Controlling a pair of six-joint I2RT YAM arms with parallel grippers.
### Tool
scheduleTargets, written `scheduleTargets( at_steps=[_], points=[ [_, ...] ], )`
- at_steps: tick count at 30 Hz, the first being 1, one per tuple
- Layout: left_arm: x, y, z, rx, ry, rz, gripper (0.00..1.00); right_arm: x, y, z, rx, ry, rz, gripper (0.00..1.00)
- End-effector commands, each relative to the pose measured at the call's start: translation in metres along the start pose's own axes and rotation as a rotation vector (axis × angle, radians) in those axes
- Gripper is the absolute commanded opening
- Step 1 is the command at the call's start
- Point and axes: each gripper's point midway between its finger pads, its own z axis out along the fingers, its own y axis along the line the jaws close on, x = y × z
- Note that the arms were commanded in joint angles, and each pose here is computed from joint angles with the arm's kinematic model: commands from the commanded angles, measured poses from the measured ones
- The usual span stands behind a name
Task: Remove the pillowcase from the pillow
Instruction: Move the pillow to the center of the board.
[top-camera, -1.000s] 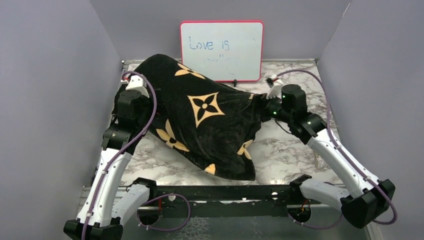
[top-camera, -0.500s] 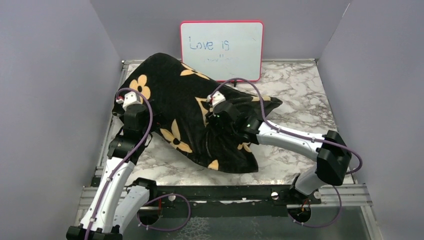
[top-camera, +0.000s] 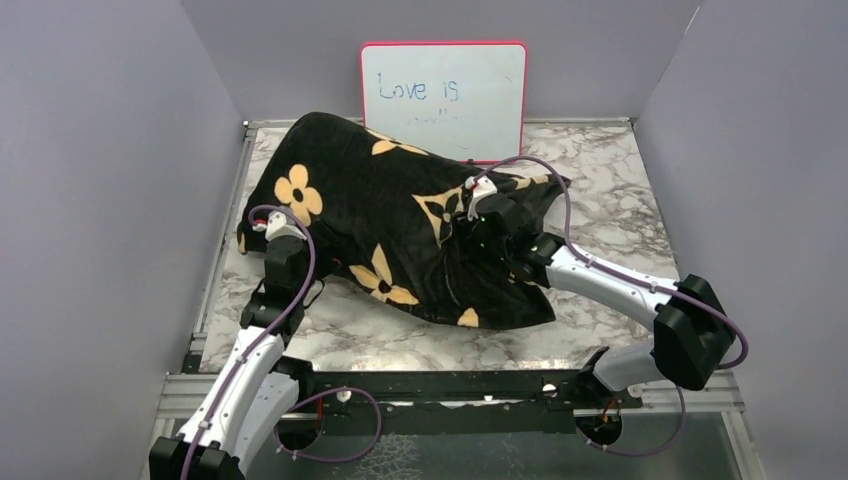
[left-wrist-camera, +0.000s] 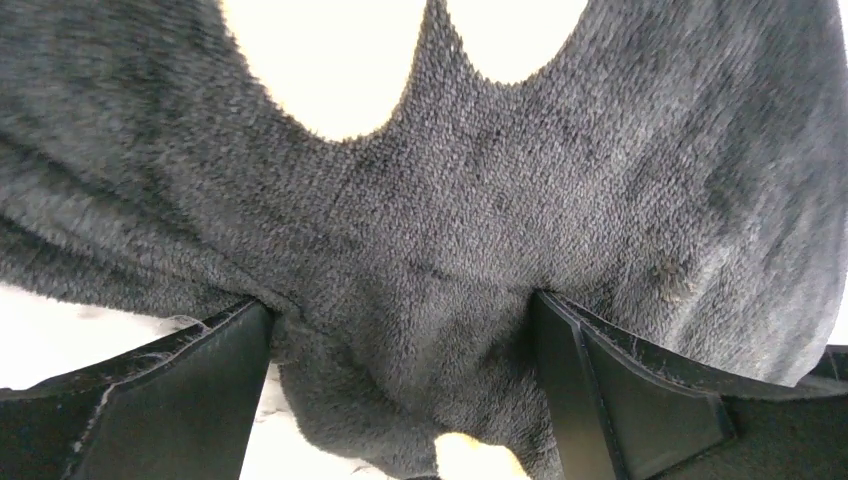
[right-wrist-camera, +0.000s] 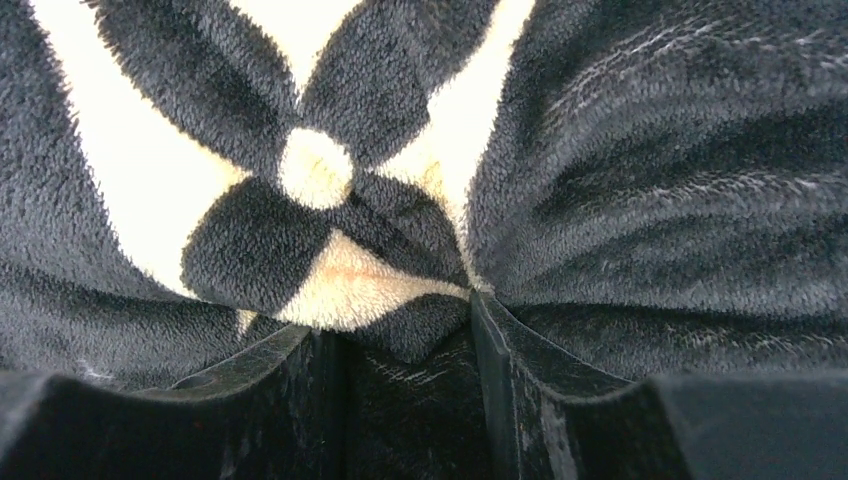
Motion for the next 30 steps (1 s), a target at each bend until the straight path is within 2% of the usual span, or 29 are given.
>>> scheduleTargets(
  at_steps=[1, 5, 7, 8, 9, 10, 11, 16, 18, 21, 25, 30],
  points=[
    [0.025, -0.047, 0.006, 0.319, 0.058, -0.086, 0.9, 0.078, -0.023, -0.004, 0.061, 0.295, -0.003, 0.5],
    [0.04, -0.041, 0.009, 0.342, 0.082, -0.088, 0.43, 0.033, -0.006, -0.019, -0.003, 0.191, 0.017, 0.56],
    [0.042, -0.039, 0.009, 0.336, 0.088, -0.066, 0.14, 0.005, -0.008, -0.033, 0.02, 0.101, 0.045, 0.63],
    [0.043, -0.037, 0.009, 0.329, 0.094, -0.054, 0.03, -0.007, -0.017, -0.04, 0.073, 0.05, 0.074, 0.69],
    [0.043, -0.036, 0.009, 0.314, 0.099, -0.043, 0.0, -0.016, -0.029, -0.048, 0.138, 0.003, 0.103, 0.74],
    [0.04, -0.034, 0.01, 0.294, 0.098, -0.03, 0.0, -0.021, -0.043, -0.056, 0.212, -0.038, 0.15, 0.84],
    [0.038, -0.032, 0.01, 0.269, 0.098, -0.015, 0.0, -0.022, -0.058, -0.064, 0.276, -0.063, 0.184, 0.87],
    [0.034, -0.024, 0.005, 0.207, 0.116, 0.062, 0.0, -0.019, -0.121, -0.1, 0.402, -0.07, 0.355, 0.89],
    [0.033, -0.018, 0.003, 0.179, 0.106, 0.063, 0.0, -0.016, -0.147, -0.115, 0.459, -0.113, 0.444, 0.95],
    [0.026, -0.015, -0.003, 0.157, 0.072, 0.06, 0.0, 0.01, -0.178, -0.125, 0.562, -0.099, 0.559, 1.0],
    [0.008, -0.015, -0.014, 0.133, 0.01, 0.065, 0.0, 0.068, -0.207, -0.12, 0.681, 0.02, 0.702, 1.0],
    [-0.009, -0.013, -0.021, 0.08, -0.034, 0.085, 0.0, 0.139, -0.225, -0.098, 0.712, 0.154, 0.917, 1.0]
  ],
)
